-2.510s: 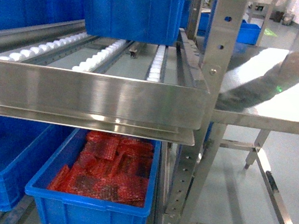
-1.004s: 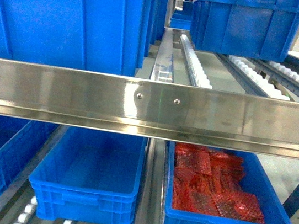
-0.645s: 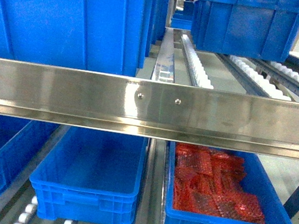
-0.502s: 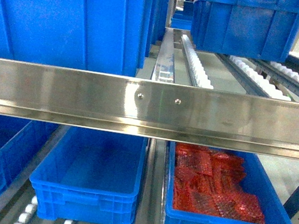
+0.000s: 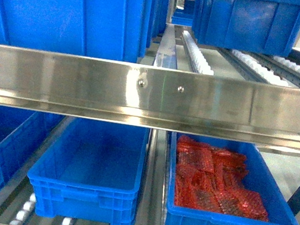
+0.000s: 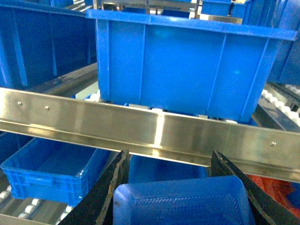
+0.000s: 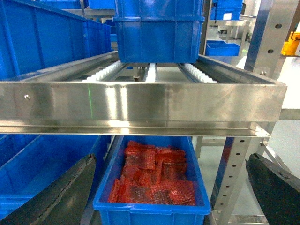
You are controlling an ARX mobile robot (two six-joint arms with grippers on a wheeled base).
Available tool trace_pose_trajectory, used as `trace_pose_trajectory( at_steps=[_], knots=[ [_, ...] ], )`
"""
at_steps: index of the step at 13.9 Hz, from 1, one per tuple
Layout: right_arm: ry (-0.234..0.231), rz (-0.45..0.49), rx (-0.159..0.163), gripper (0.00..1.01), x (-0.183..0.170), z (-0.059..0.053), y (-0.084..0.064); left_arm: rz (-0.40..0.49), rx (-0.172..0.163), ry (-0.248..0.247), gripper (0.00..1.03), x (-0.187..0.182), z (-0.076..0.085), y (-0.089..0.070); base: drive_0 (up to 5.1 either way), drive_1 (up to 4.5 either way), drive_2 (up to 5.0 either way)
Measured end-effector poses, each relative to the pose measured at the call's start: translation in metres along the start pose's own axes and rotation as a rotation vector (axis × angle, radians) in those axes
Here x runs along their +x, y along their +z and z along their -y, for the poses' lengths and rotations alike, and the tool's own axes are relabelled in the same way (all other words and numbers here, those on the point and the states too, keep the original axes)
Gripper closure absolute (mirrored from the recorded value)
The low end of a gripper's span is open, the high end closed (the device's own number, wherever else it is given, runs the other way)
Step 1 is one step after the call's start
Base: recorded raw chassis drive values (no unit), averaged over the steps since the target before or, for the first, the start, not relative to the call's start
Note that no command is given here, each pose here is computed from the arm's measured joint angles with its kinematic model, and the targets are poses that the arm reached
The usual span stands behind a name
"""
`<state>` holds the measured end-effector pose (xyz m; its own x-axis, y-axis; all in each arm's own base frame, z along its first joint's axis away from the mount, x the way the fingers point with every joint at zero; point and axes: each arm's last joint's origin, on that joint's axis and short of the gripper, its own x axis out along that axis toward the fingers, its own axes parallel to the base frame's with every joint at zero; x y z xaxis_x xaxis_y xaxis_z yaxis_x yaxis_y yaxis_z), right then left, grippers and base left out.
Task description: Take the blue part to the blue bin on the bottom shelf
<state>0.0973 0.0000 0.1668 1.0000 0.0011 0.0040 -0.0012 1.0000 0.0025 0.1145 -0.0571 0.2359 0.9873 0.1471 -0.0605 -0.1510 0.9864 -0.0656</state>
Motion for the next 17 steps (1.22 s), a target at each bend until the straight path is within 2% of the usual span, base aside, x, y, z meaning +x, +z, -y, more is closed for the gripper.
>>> trace_pose_trajectory(
  at_steps=[17],
  knots=[
    [-0.001, -0.003, 0.0, 0.03, 0.0, 0.0, -0.0003, -0.003, 0.002, 0.0, 0.6, 0.0, 0.0, -0.0003, 0.0, 0.0, 0.0]
  ],
)
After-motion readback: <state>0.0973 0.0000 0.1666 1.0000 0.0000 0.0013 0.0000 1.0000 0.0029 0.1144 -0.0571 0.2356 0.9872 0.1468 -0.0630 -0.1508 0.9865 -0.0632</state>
